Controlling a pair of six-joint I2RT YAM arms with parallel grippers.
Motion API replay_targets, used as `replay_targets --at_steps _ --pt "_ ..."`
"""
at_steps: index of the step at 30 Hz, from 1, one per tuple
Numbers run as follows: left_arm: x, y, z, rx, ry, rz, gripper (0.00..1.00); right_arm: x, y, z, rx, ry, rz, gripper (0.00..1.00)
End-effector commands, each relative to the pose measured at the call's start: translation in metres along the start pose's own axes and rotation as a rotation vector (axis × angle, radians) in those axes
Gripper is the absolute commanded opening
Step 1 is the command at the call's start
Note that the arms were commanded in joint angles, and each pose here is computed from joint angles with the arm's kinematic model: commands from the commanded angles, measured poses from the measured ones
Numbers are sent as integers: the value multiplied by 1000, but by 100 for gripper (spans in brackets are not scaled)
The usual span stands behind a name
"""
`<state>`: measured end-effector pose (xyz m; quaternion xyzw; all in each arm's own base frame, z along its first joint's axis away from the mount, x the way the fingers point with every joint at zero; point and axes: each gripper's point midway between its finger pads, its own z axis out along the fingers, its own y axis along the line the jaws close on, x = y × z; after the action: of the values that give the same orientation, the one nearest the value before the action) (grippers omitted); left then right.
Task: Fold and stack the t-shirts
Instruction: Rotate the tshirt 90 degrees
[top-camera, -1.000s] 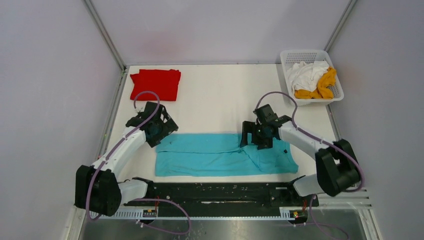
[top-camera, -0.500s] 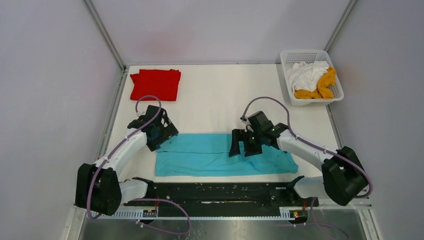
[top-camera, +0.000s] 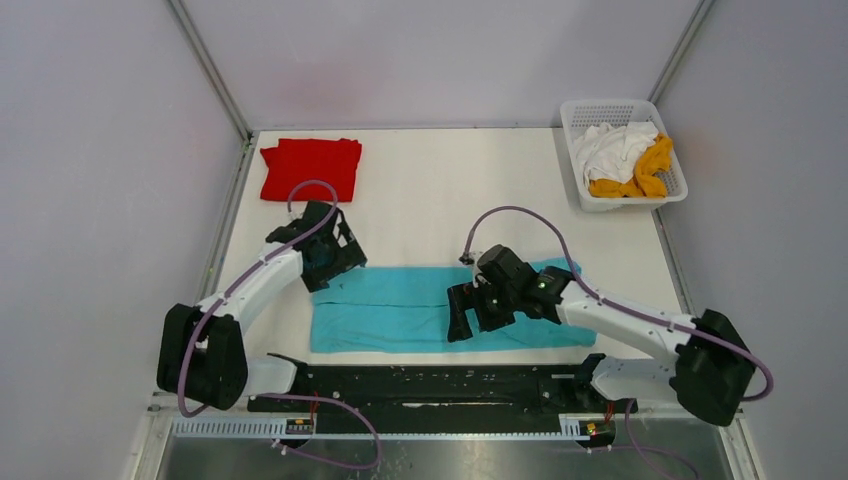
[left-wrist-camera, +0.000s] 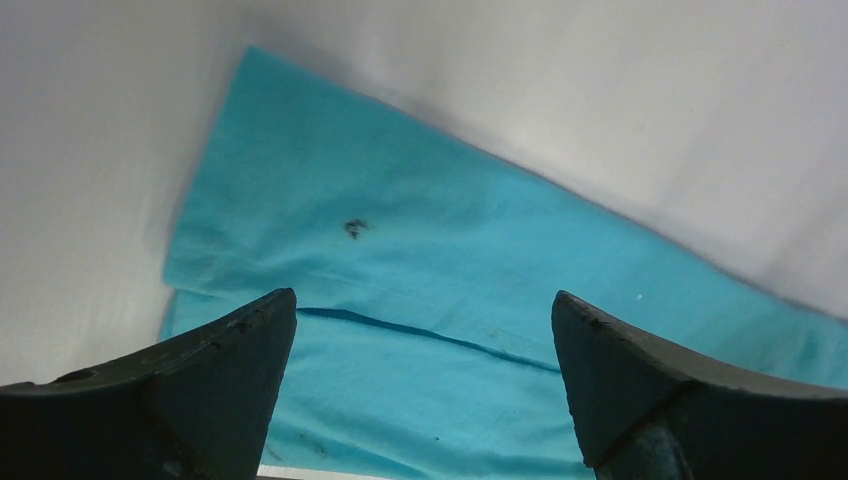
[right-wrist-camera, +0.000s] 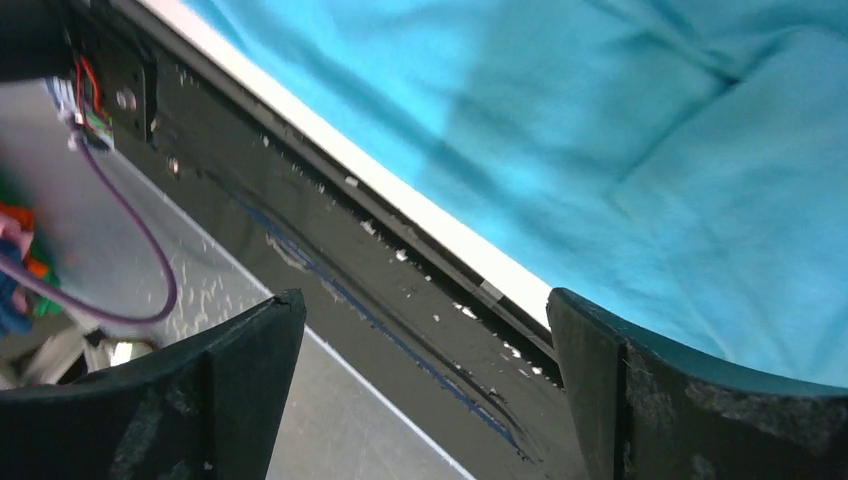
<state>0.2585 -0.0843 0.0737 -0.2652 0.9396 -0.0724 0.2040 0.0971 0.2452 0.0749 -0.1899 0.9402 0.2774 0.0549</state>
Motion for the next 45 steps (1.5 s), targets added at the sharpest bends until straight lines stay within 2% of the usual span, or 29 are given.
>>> replay_targets --at_steps 1,5,7,10,16,23,29,38,42,45 --pt "21 -34 2 82 43 138 99 -22 -35 -20 167 -200 100 99" --pt "57 -35 16 78 118 199 99 -26 -87 -23 220 -269 386 99" --pt "72 -30 22 81 139 203 99 -29 -103 -21 236 -294 472 100" --pt "93 -25 30 99 192 194 99 -41 -125 -16 297 -324 527 99" --pt "119 -20 28 99 241 170 99 -91 -151 8 299 -272 634 99" --pt "123 -49 23 150 222 101 99 -212 -154 32 198 -253 610 100" --pt "134 -110 11 253 201 16 99 -282 -144 50 99 -184 527 99" --pt "181 -182 3 353 200 115 99 -363 -126 69 -27 -139 435 100" --pt "204 -204 -1 391 234 180 99 -408 -114 58 -95 -287 370 100" --pt "213 -220 -9 424 222 222 99 -436 -119 44 -50 -435 298 99"
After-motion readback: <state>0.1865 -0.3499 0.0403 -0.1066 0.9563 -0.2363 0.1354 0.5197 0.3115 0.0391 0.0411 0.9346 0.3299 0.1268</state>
